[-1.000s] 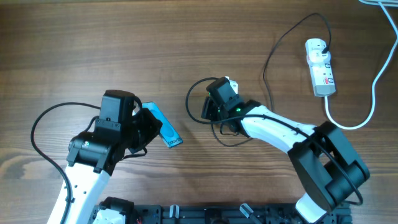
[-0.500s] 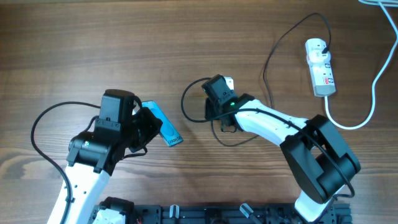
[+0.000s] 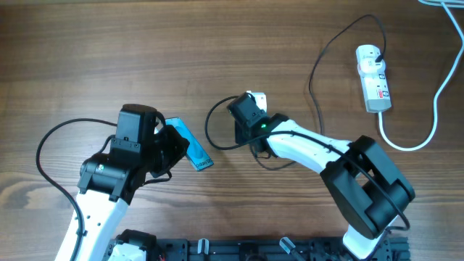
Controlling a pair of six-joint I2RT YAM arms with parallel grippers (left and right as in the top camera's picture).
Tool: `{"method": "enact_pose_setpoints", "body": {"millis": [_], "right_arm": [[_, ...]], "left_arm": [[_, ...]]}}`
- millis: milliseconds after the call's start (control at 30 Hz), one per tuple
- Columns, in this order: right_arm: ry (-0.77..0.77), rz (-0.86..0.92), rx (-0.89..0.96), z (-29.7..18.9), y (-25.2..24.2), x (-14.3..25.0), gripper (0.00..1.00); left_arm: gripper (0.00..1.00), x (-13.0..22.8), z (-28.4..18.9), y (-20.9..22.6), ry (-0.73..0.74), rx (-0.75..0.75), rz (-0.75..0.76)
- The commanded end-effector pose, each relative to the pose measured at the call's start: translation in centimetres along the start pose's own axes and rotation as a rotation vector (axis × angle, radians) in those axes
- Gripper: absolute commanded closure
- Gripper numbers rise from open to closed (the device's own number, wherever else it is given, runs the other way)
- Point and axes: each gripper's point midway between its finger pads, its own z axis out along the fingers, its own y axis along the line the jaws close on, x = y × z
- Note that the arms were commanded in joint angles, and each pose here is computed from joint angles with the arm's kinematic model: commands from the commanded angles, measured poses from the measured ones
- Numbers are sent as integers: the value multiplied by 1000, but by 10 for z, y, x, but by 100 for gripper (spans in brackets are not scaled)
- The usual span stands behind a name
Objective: Plug charger to phone and switch on socket
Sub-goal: 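Grasp the black USB-C cable end with the right gripper and lift it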
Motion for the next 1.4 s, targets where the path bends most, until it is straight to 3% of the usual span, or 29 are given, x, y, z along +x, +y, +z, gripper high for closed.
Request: {"method": "enact_pose_setpoints", "body": {"millis": [0,167,233,300,433,600,667,767,833,967,1067,1167,1367], "right_arm": [[317,-37,-160,7,7,77,96],[293,-139,-692,-115,66,47,96],[316,-184,-843,-155,79,54,96],[331,-234,-1018,-199,91,60,96],[351,-249,-1045,-218,87,68,96],[403,-280,-1300,-258,89,70,96],[365,-288,-1427,-275,75,61,96],[237,-286,-1469,-275,46,48,96],[96,-328,-1629,-297,40,27,95],[108,-229,-1454,-275,51,-16,95],[93,-169,-1419,-283,80,-35,96],[104,-188,-1463,-301,106,-30,95],[88,-170,-1467,-305,108,-35,96]], "left_arm": [[96,-2,-2,-5,-12,15,32],[96,-4,-2,-12,-18,44,39],[96,-5,-4,-26,-11,110,59],[96,-2,-11,-61,13,277,198],[96,-13,-24,-95,-50,427,291],[96,-30,-57,-118,-106,639,492],[96,-39,-80,-124,-120,757,559],[96,-43,-97,-131,-146,836,613],[96,-44,-97,-132,-108,842,520],[96,-50,-99,-136,-51,845,306],[96,-67,-95,-134,-106,805,190],[96,-72,-105,-142,-142,845,214],[96,-64,-108,-144,-110,867,253]]}}
